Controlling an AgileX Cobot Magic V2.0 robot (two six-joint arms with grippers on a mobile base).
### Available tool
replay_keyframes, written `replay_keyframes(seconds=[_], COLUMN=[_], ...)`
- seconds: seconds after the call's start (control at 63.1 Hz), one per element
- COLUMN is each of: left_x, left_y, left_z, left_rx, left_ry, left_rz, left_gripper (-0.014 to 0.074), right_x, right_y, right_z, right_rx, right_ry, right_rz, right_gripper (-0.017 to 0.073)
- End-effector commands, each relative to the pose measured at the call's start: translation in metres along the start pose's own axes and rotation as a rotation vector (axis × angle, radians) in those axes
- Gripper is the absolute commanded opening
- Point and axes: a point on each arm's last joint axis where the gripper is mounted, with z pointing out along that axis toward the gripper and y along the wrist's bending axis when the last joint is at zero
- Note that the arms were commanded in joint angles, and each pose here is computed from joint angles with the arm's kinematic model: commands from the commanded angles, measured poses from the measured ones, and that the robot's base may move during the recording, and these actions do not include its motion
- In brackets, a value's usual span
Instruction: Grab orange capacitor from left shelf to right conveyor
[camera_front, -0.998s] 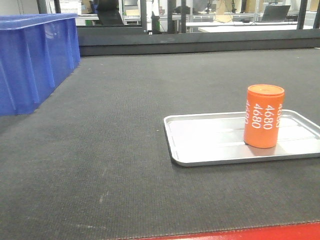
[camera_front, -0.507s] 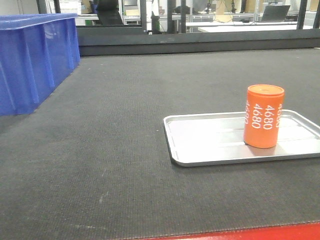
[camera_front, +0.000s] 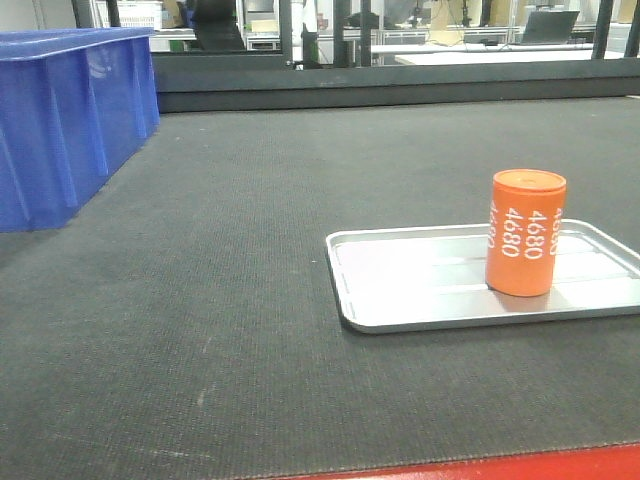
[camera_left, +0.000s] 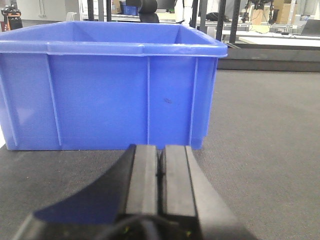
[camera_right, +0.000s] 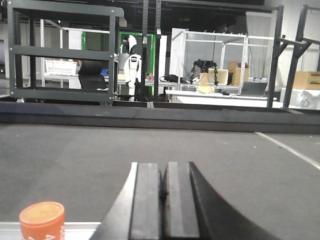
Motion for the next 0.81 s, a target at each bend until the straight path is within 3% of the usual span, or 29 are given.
replay_keyframes(seconds=[0.0,0.079,0.253,0.364,0.792], left_x=[-0.001,-0.001,-0.001,-0.001,-0.001], left_y=[0.0,0.0,0.0,0.0,0.0], left_z=[0.0,0.0,0.0,0.0,0.0], left_rx=[0.007,0.007,0.007,0.007,0.007], left_ry=[-0.077,-0.077,-0.077,-0.077,-0.077], left_rz=[-0.003,-0.003,-0.003,-0.003,-0.003], left_gripper=[-0.0126,-0.0126,-0.0126,-0.0126,-0.0126], right_x=[-0.017,-0.017,-0.011,-0.006,-0.01], right_y=[0.0,0.0,0.002,0.002,0.003], right_z=[-0.002,-0.002,-0.001,-0.001,-0.001], right_rx=[0.005,-0.001,-0.015,-0.028,-0.054], right_ry=[-0.128,-0.129,-0.068,-0.018,-0.053], right_rz=[0.056,0.09,0.02,0.025,0.045], right_gripper=[0.0049,0.0049,0.0049,0.0049,0.0049])
